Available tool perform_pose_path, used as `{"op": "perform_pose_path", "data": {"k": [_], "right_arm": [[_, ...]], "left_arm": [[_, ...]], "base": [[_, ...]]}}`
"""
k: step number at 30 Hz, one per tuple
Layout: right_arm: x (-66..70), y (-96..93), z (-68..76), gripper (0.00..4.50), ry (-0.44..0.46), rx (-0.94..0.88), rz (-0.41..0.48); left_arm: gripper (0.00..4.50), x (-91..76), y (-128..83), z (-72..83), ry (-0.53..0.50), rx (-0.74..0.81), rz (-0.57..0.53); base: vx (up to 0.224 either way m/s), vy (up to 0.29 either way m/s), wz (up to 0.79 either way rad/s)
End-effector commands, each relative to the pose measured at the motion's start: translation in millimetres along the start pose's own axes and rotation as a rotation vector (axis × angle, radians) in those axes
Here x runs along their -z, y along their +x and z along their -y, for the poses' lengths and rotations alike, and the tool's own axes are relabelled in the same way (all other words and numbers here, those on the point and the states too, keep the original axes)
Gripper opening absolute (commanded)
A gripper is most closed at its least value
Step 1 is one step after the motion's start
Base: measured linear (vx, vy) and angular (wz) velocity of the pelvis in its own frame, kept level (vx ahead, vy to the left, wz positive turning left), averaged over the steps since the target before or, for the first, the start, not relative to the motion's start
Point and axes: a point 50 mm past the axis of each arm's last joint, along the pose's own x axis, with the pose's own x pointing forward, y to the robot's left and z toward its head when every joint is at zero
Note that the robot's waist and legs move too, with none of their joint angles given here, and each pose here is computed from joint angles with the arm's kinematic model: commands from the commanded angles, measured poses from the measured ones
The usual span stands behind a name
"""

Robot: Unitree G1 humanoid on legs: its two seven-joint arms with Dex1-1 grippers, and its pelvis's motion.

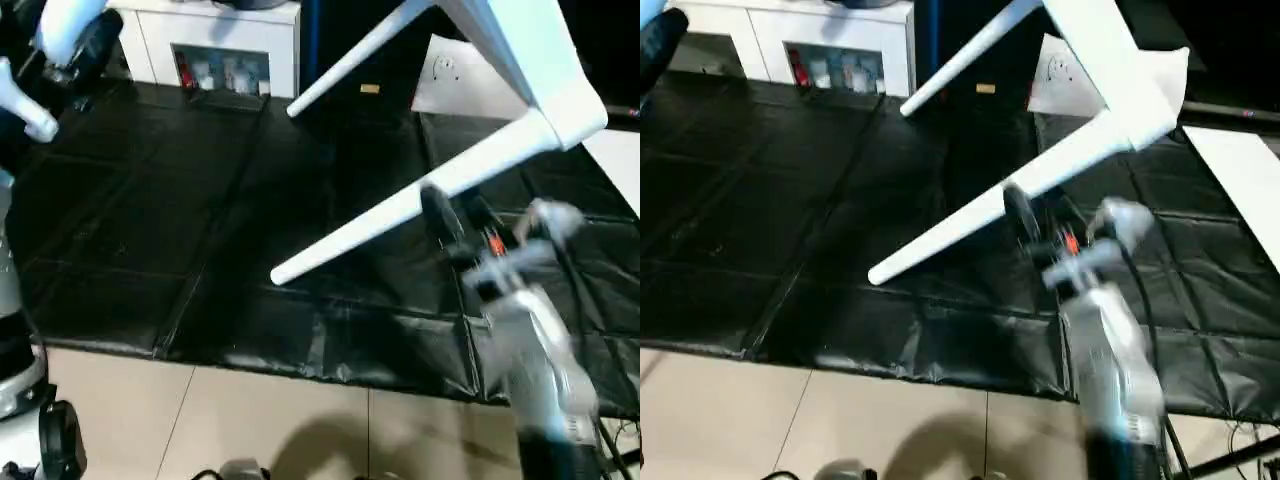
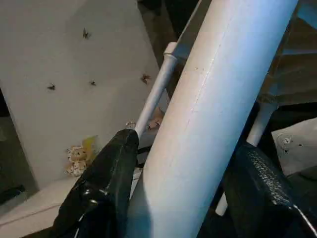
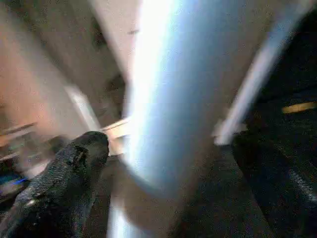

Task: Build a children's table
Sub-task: Flip table

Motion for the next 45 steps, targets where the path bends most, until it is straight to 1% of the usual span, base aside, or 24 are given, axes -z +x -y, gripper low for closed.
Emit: {"op": "perform_pose_path", "data": {"k": [1,4,5,6,8,10,13,15,16,18,20,22,26,27,30,33,34,35,36,37,40,43,44,45], "right_arm": [[-1.6,7.4,-11.2,4.50,0.026,-0.108,-0.010],[-3.7,11.2,-18.0,4.50,0.021,-0.164,-0.011],[-8.7,14.2,-27.8,4.50,0.014,-0.218,-0.005],[-12.1,15.6,-33.7,4.50,0.012,-0.244,0.002],[-14.1,16.3,-36.4,4.50,0.011,-0.256,0.005],[-20.7,19.3,-45.8,4.50,-0.012,-0.293,0.016],[-24.4,23.0,-55.0,4.50,-0.050,-0.318,0.019],[-23.9,24.5,-59.0,4.50,-0.081,-0.326,0.012],[-21.2,25.5,-62.2,4.50,-0.102,-0.331,-0.001],[-15.8,26.3,-65.1,4.50,-0.117,-0.328,-0.017],[-8.5,25.9,-66.9,4.50,-0.127,-0.327,-0.039],[-4.3,25.9,-67.7,4.50,-0.125,-0.320,-0.051],[1.1,25.1,-68.4,4.50,-0.132,-0.310,-0.071],[6.3,23.7,-68.1,4.50,-0.145,-0.302,-0.092],[13.5,20.3,-67.0,4.50,-0.180,-0.299,-0.126],[20.0,14.4,-62.5,4.50,-0.227,-0.266,-0.165],[22.7,8.9,-57.8,4.50,-0.254,-0.242,-0.185],[23.4,6.9,-56.0,4.50,-0.260,-0.232,-0.190],[25.2,1.5,-51.2,4.50,-0.268,-0.207,-0.200],[27.4,-5.8,-45.8,4.50,-0.276,-0.177,-0.211],[29.5,-17.0,-39.0,4.50,-0.274,-0.131,-0.221],[32.3,-37.9,-28.4,4.50,-0.295,-0.054,-0.248],[31.1,-47.5,-26.3,4.50,-0.301,-0.018,-0.249],[29.4,-53.3,-26.1,4.50,-0.298,0.004,-0.247]], "left_arm": [[2.34,3.3,-4.3,-0.5,-0.080,-0.020,0.027],[2.34,11.5,-8.9,0.5,-0.082,-0.025,0.003],[2.34,27.0,-16.1,2.6,-0.107,-0.055,-0.033],[2.31,37.1,-20.6,4.4,-0.117,-0.071,-0.060],[2.28,41.5,-22.6,5.3,-0.120,-0.076,-0.073],[2.20,59.4,-30.0,10.7,-0.126,-0.090,-0.121],[2.09,73.3,-35.4,13.7,-0.133,-0.113,-0.162],[1.95,81.3,-38.5,14.7,-0.131,-0.131,-0.184],[1.89,90.6,-41.8,16.1,-0.131,-0.140,-0.211],[1.84,100.1,-45.5,16.7,-0.113,-0.154,-0.242],[1.72,109.0,-48.2,18.6,-0.125,-0.160,-0.268],[1.68,114.3,-48.0,19.9,-0.125,-0.150,-0.279],[1.62,118.8,-45.6,19.1,-0.110,-0.150,-0.286],[1.62,121.2,-43.2,17.4,-0.102,-0.154,-0.284],[1.61,124.6,-43.3,15.0,-0.093,-0.159,-0.289],[1.61,130.5,-55.6,9.9,-0.091,-0.178,-0.327],[1.61,130.9,-66.2,6.3,-0.089,-0.196,-0.336],[1.96,130.5,-69.8,5.3,-0.086,-0.200,-0.337],[1.96,129.8,-78.5,3.2,-0.081,-0.214,-0.342],[2.31,128.4,-89.7,1.5,-0.075,-0.224,-0.350],[2.41,124.7,-107.2,-0.1,-0.070,-0.238,-0.359],[2.64,116.7,-131.9,0.1,-0.058,-0.258,-0.363],[2.77,112.7,-144.2,3.1,-0.066,-0.256,-0.371],[2.77,110.9,-152.7,5.2,-0.079,-0.264,-0.378]], "base": [[0.000,0.000,0.00],[0.000,0.000,0.00],[0.000,0.000,0.00],[0.000,0.000,0.00],[0.000,0.000,0.00],[0.000,0.000,0.00],[0.000,0.000,0.00],[0.000,0.000,0.00],[0.000,0.000,0.00],[0.000,0.000,0.00],[0.000,0.000,0.00],[0.000,0.000,0.00],[0.000,0.000,0.00],[0.000,0.000,0.00],[0.000,0.000,0.00],[0.000,0.000,0.00],[0.000,0.000,0.00],[0.000,0.000,0.00],[0.000,0.000,0.00],[0.000,0.000,0.00],[0.000,0.000,0.00],[0.000,0.000,0.00],[0.000,0.000,0.00],[0.000,0.000,0.00]]}}
